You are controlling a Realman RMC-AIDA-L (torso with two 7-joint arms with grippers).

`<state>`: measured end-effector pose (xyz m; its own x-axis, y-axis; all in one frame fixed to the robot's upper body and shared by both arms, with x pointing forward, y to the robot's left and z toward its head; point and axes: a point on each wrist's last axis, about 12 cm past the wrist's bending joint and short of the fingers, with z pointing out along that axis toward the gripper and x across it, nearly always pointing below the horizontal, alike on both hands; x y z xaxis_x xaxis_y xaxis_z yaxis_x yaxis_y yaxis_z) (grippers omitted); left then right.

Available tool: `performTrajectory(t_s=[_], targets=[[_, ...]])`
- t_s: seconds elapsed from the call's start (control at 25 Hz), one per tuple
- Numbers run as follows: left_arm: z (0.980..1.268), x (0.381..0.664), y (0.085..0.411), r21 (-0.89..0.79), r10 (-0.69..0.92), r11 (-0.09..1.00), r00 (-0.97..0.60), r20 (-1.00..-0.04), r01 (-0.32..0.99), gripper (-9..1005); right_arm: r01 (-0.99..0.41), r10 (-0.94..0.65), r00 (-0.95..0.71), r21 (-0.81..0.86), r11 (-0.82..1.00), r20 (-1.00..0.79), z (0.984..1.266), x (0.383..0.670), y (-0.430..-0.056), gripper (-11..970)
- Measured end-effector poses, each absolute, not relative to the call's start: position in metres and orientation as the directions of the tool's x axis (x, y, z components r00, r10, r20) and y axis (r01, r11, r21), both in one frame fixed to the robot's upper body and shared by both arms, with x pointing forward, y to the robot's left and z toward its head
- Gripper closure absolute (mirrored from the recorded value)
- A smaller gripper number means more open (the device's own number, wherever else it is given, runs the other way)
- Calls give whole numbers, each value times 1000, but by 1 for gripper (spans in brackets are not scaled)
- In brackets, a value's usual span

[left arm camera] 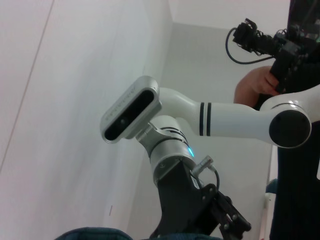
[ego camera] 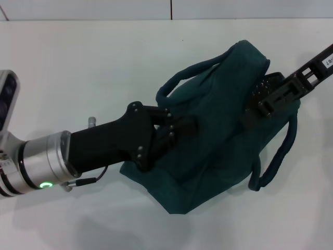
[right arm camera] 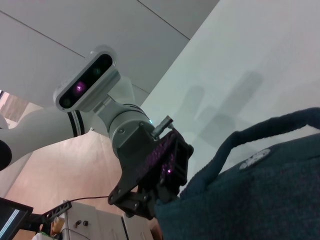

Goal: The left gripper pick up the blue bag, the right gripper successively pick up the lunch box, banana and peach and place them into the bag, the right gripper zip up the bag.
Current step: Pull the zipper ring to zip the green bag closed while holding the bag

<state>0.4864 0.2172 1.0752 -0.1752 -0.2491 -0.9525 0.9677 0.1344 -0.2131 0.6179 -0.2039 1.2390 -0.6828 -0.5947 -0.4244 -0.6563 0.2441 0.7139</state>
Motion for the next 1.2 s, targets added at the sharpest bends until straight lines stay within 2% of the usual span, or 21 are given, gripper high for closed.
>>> performTrajectory(t_s=[0.52, 1.2], targets=[[1075, 489, 221, -212, -274, 186, -157, -949, 959, 945, -633, -554, -703, 747, 203, -446, 1243, 616, -209, 146], [1074, 487, 223, -216, -273, 194, -159, -949, 957, 945, -607, -521, -724, 776, 171, -452, 1245, 613, -213, 147]])
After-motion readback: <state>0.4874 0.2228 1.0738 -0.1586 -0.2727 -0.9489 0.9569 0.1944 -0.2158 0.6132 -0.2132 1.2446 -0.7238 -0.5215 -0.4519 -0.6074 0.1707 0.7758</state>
